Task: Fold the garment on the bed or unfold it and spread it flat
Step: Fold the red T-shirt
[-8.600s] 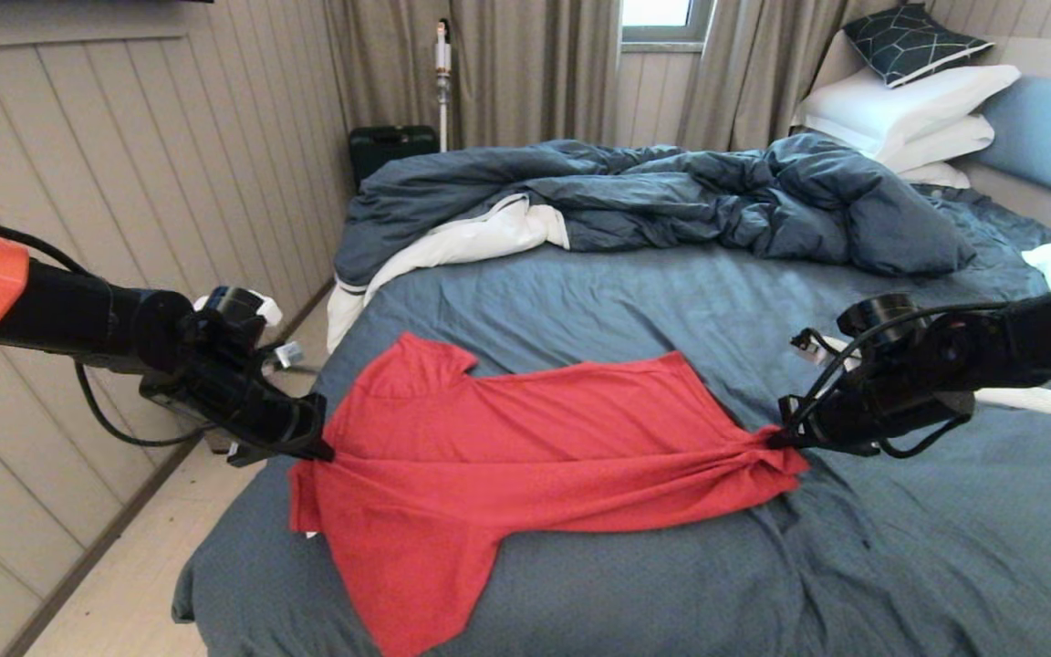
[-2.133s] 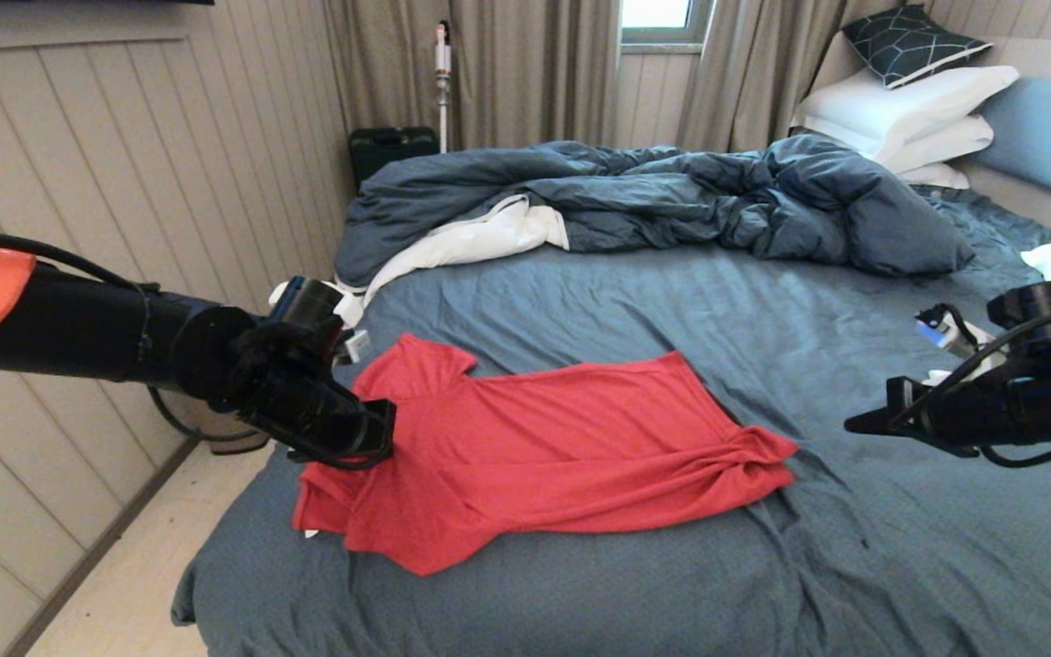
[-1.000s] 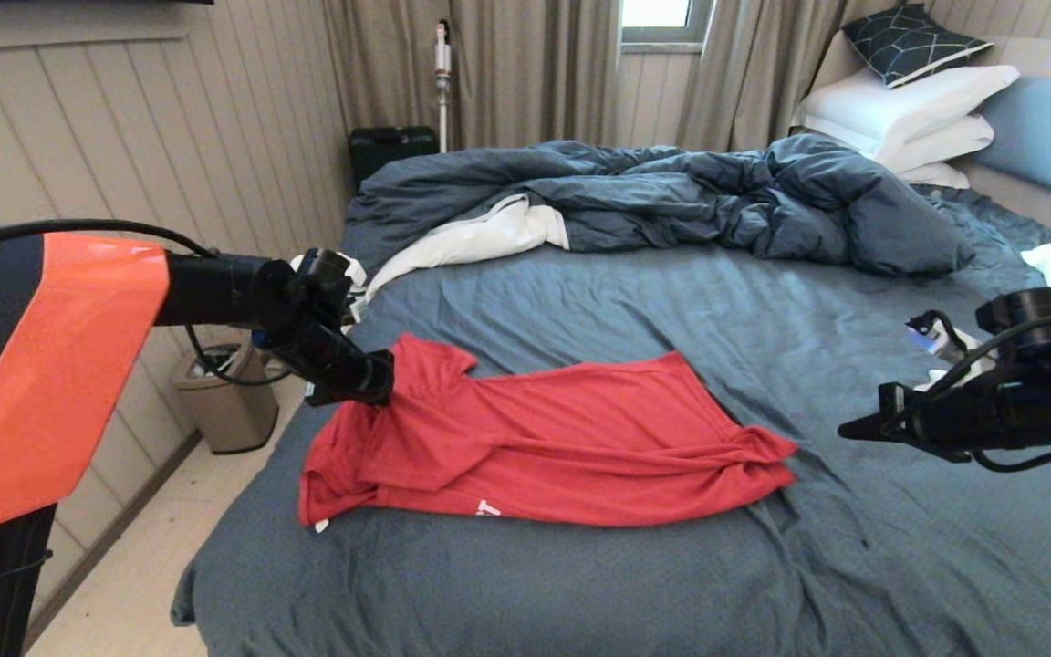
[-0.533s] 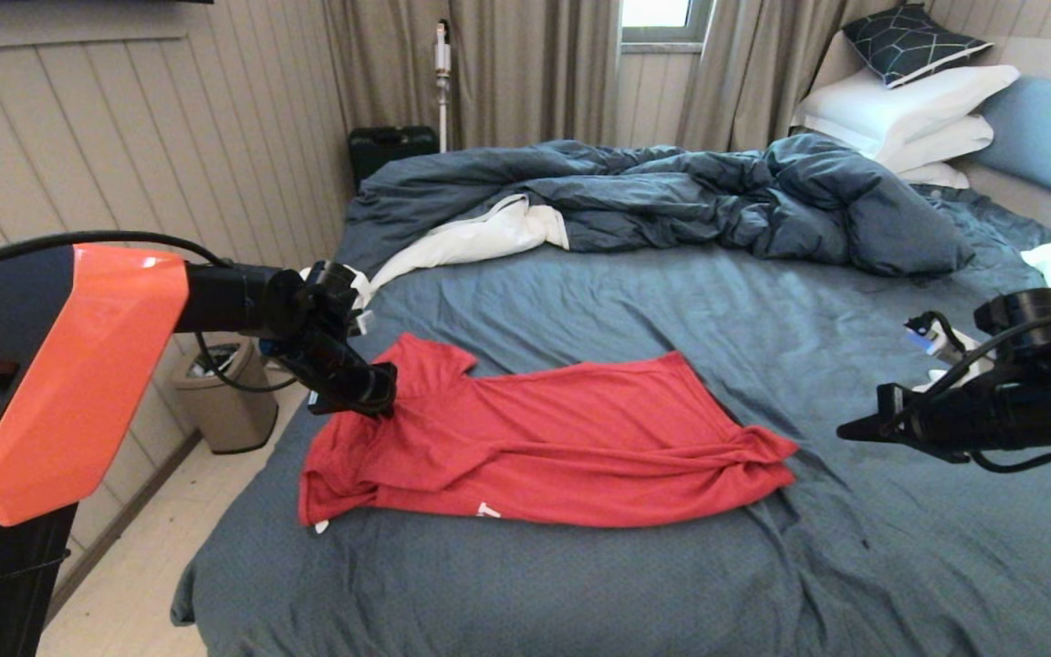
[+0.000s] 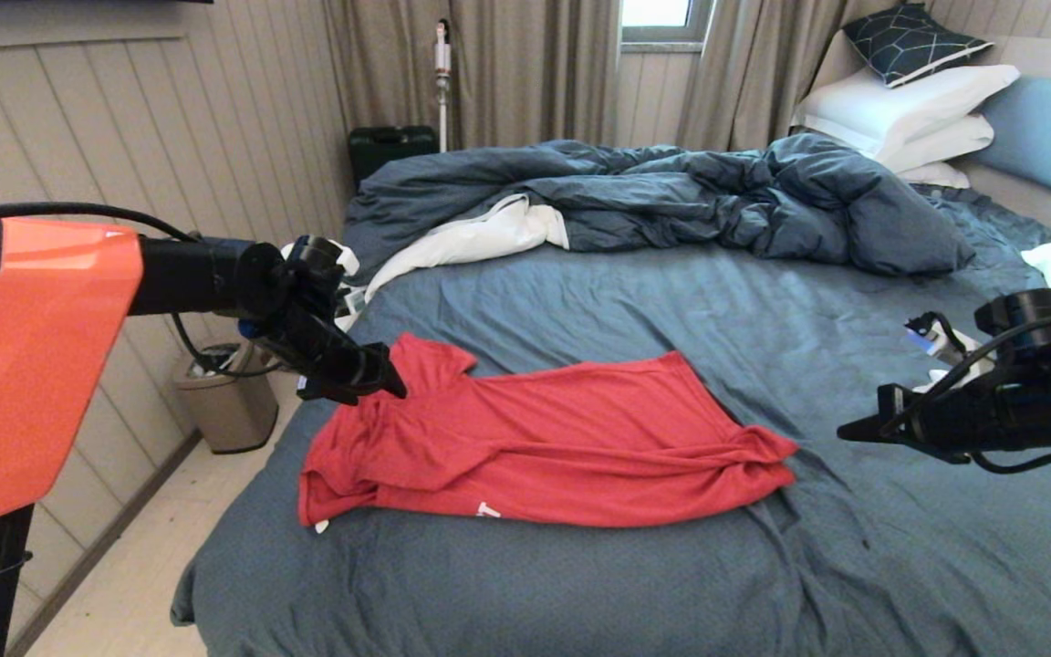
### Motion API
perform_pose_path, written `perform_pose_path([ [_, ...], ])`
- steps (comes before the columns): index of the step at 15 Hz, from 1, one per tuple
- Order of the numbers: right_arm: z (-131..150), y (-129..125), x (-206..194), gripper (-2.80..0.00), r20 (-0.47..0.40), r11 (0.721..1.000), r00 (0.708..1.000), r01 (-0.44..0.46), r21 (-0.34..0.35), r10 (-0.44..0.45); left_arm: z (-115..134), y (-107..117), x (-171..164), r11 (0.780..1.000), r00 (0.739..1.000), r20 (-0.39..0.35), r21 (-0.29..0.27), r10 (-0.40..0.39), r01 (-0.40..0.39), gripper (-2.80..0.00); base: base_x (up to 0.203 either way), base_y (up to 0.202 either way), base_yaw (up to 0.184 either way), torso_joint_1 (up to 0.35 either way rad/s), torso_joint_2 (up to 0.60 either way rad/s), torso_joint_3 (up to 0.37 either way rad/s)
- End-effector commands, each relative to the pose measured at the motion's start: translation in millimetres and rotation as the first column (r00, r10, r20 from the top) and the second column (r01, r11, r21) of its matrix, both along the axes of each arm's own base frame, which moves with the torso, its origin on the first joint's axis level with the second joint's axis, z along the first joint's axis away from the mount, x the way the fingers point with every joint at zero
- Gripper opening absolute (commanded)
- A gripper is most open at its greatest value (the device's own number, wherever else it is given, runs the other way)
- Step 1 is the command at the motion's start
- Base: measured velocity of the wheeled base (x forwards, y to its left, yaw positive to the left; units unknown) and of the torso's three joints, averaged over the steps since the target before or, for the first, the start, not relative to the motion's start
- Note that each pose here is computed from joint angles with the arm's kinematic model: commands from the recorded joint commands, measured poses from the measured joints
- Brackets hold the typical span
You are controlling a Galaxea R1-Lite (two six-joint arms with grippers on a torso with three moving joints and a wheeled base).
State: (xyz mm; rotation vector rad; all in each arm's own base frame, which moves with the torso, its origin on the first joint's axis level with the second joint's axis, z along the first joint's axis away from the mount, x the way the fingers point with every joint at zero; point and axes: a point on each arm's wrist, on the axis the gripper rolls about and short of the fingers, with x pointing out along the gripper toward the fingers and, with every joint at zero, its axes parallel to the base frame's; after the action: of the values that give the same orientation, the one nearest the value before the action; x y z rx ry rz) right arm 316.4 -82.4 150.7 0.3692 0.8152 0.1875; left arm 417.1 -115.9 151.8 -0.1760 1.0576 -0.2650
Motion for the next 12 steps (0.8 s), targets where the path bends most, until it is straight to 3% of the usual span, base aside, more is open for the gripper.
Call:
perform_pose_path([
  [1,1,0,-1,-2.8,0.002,1.0,1.0,-0.002,0.002,0.002,13,-1,-16,1.0,1.0,-0.008,-0.002,-0.011,0.011,0.0,0.0,0.0,0.0,0.0,0.0,0.0],
  [6,-2,3,-1,-2.8,-0.01,1.0,1.0,-0.009,0.007,0.009,22,2,-51,0.997,0.996,-0.083,-0.071,-0.045,0.039,0.0,0.0,0.0,0.0,0.0,0.0,0.0],
  [9,-8,4,2,-2.8,-0.031,1.0,0.999,-0.006,0.02,0.007,14,27,-76,0.998,0.991,-0.132,-0.062,-0.004,-0.004,0.0,0.0,0.0,0.0,0.0,0.0,0.0],
  [12,-11,4,6,-2.8,-0.042,1.0,0.999,-0.003,0.028,0.004,8,56,-85,0.997,0.995,-0.089,-0.059,0.048,-0.053,0.0,0.0,0.0,0.0,0.0,0.0,0.0],
])
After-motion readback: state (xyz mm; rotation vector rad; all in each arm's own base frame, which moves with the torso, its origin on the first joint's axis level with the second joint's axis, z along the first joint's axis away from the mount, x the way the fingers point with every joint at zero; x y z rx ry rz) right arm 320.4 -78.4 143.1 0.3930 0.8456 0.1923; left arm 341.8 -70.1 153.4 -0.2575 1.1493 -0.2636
